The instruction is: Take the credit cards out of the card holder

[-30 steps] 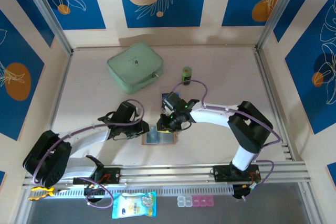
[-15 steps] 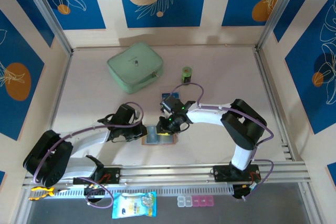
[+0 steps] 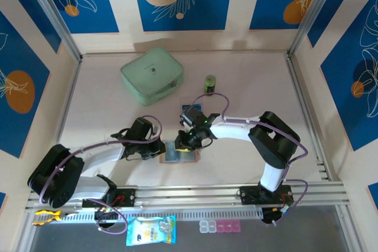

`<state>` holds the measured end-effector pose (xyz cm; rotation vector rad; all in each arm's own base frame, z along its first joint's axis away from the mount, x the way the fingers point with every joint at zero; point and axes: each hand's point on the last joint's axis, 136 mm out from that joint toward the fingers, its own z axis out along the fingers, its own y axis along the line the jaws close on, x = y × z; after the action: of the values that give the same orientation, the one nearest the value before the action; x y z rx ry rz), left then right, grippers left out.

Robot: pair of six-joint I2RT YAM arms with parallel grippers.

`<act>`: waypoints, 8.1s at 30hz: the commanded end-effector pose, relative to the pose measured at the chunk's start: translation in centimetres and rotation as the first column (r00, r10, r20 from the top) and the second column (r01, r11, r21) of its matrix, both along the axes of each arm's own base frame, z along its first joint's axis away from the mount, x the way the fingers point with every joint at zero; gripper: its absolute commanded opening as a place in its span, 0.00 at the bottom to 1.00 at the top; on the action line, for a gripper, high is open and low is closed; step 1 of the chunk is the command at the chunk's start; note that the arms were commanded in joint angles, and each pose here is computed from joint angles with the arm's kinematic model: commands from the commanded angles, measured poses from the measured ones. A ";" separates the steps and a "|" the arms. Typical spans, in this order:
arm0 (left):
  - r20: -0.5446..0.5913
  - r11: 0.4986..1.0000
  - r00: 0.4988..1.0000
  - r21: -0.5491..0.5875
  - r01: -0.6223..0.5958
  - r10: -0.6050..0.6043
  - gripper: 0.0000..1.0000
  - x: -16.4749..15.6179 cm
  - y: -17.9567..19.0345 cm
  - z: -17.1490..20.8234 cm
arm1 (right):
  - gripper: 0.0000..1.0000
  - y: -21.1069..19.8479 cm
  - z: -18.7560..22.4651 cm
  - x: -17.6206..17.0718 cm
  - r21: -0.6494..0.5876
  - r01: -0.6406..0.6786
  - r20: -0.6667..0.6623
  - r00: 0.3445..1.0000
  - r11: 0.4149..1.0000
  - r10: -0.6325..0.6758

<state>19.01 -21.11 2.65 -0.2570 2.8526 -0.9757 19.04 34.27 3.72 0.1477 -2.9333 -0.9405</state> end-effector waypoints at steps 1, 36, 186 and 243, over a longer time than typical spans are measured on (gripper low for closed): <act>-0.032 1.000 0.999 0.016 0.005 -0.005 0.10 -0.7 0.6 -0.9 | 0.23 1.3 0.9 0.0 0.051 -0.010 -0.013 1.000 0.999 0.010; -0.040 1.000 0.999 0.021 0.011 -0.010 0.09 -0.6 0.5 -1.0 | 0.23 -0.3 -1.1 -0.2 -0.048 -0.010 -0.033 0.999 0.999 0.008; -0.073 0.997 0.997 0.069 0.045 -0.040 0.06 -1.7 0.1 -1.8 | 0.02 -5.2 1.8 -0.4 0.064 0.084 0.001 0.996 0.994 -0.084; 0.040 1.000 0.999 0.011 0.023 -0.023 0.18 -0.3 -0.5 1.4 | 0.00 -8.8 10.5 16.1 -0.597 -0.725 0.385 0.116 0.343 0.915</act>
<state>18.22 -21.47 3.26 -0.2167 2.8523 -0.9644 35.09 25.49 14.12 2.2913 -2.5736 -0.2114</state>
